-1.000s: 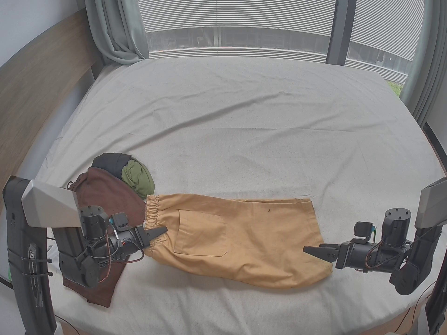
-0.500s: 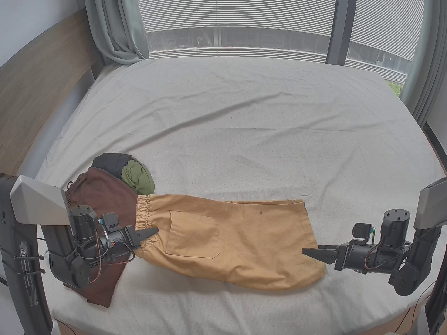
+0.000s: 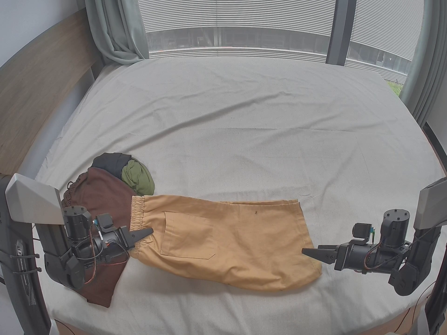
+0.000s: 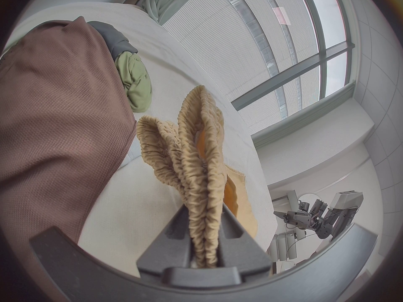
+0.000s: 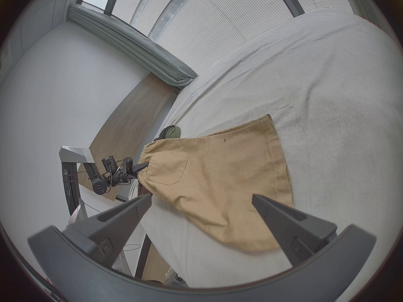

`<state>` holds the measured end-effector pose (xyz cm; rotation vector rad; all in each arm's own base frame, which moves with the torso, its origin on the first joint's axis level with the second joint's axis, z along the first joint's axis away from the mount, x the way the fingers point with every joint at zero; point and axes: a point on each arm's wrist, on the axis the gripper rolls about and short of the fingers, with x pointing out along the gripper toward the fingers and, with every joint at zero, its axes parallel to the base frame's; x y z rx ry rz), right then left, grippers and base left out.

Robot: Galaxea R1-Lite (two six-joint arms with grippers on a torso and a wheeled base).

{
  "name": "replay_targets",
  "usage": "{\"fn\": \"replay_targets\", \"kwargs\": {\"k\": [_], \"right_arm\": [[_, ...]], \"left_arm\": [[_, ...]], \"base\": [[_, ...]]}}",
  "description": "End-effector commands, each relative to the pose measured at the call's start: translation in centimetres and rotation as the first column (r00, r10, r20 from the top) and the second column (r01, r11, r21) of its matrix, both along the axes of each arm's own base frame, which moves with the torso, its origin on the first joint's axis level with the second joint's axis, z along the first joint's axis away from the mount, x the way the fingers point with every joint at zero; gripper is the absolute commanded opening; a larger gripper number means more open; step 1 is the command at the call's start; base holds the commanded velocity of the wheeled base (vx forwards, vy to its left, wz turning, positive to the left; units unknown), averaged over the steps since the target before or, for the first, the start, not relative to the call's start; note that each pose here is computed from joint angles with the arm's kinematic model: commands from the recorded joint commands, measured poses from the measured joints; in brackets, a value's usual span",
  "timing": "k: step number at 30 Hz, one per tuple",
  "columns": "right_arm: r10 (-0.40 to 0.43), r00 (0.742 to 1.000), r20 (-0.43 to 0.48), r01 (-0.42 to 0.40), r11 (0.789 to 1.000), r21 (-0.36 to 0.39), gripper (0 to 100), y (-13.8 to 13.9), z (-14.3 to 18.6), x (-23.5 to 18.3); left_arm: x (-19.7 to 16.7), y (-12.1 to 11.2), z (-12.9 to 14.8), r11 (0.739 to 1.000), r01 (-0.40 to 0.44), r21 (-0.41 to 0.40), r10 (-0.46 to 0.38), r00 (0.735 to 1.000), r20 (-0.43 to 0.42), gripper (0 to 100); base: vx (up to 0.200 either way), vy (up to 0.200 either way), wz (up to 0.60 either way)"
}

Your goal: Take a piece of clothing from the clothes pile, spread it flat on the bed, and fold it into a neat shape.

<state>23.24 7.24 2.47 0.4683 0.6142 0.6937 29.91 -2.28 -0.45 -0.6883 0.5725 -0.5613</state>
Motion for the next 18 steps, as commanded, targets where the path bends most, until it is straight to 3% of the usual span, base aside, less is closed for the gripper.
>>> {"fn": "replay_targets", "kwargs": {"k": [1, 12, 18], "right_arm": [[0.0, 1.0, 0.001, 0.0, 1.0, 0.0, 100, 0.0, 0.0, 0.0], [0.002, 1.0, 0.001, -0.002, 1.0, 0.0, 100, 0.0, 0.0, 0.0], [0.002, 1.0, 0.002, -0.002, 1.0, 0.001, 100, 0.1, 0.0, 0.0]], "left_arm": [[-0.2, 0.4, 0.4, 1.0, -0.011, -0.002, 0.011, 1.0, 0.006, 0], [-1.1, 1.9, 0.5, 1.0, -0.014, 0.015, 0.014, 1.0, 0.011, 0], [-1.2, 1.3, 1.4, 1.0, 0.009, 0.013, -0.01, 0.999, 0.037, 0]], "base": [[0.0, 0.0, 0.0], [0.0, 0.0, 0.0], [0.0, 0.0, 0.0]]}}
